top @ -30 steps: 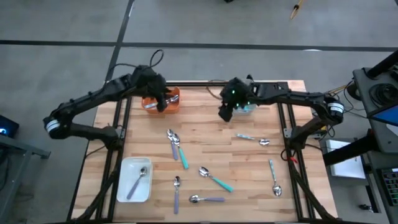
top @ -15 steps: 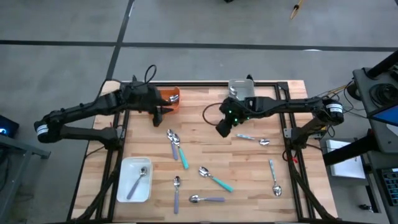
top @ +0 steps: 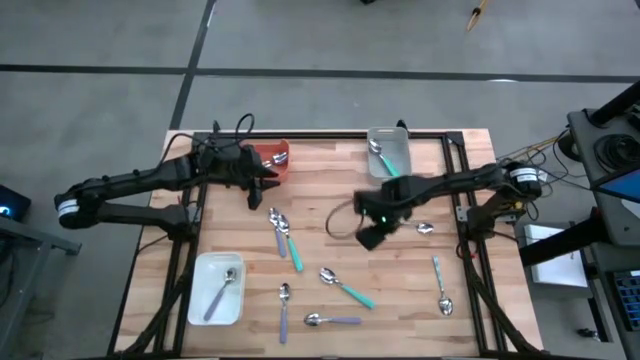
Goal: Sort silverware by color (type)
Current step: Put the bottom light blue spoon into the gray bin
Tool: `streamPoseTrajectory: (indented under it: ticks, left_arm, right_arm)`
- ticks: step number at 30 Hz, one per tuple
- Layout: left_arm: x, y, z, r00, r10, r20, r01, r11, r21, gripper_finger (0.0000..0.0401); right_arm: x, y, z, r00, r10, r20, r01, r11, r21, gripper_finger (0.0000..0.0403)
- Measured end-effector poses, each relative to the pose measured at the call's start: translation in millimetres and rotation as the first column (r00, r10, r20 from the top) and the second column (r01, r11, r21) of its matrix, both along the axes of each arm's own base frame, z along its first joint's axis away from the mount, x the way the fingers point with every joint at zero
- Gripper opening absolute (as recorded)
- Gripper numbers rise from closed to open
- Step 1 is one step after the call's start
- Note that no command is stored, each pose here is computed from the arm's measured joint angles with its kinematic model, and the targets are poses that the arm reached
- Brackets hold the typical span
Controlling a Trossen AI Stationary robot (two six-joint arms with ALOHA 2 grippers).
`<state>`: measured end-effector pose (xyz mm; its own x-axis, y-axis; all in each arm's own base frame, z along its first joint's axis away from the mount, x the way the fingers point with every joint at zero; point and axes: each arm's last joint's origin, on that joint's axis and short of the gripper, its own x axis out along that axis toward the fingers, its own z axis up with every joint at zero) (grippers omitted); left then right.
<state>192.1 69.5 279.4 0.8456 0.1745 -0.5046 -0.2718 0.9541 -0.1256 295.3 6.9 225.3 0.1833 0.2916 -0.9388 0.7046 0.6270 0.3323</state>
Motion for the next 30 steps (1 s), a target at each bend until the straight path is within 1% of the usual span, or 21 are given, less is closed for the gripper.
streamPoseTrajectory:
  ticks: [3,6,13,17,20,23,27,30]
  left_arm:
    - [1.3,-2.1,0.9,1.000,-0.012,0.011,0.012,1.000,0.004,0.0109]
    - [2.9,-4.7,2.0,0.999,-0.026,0.023,0.026,1.000,0.008,0.0109]
    - [6.3,-12.5,3.8,0.997,-0.061,0.045,0.061,0.998,0.005,0.0109]
    - [7.5,-19.8,-0.4,0.997,-0.059,0.041,0.062,0.996,-0.064,0.0109]
    - [7.9,-28.2,-8.2,0.997,-0.077,0.016,0.078,0.991,-0.112,0.0109]
    - [8.3,-35.3,-15.5,0.995,-0.102,-0.003,0.101,0.986,-0.132,0.0109]
    - [7.9,-41.2,-21.0,0.993,-0.118,-0.024,0.113,0.981,-0.156,0.0109]
    - [8.2,-44.3,-21.2,0.991,-0.134,-0.026,0.128,0.980,-0.154,0.0109]
  right_arm:
    - [-7.1,22.3,-7.8,0.991,0.047,-0.122,-0.046,0.999,0.004,0.0141]
    - [-13.9,42.9,-12.7,0.974,0.088,-0.208,-0.086,0.996,0.018,0.0141]
    - [-25.1,77.6,-18.8,0.956,0.080,-0.282,-0.073,0.997,0.037,0.0139]
    - [-27.2,86.1,-18.9,0.955,0.064,-0.288,-0.058,0.998,0.027,0.0139]
    - [-24.1,86.0,-19.2,0.967,0.038,-0.251,-0.044,0.999,-0.016,0.0139]
    - [-15.1,82.9,-19.1,0.986,0.014,-0.166,-0.021,0.999,-0.037,0.0139]
    - [2.4,73.8,-17.2,0.999,-0.028,-0.022,0.028,1.000,-0.007,0.0139]
    - [16.0,71.5,-13.1,0.993,-0.042,0.113,0.039,0.999,0.028,0.0139]
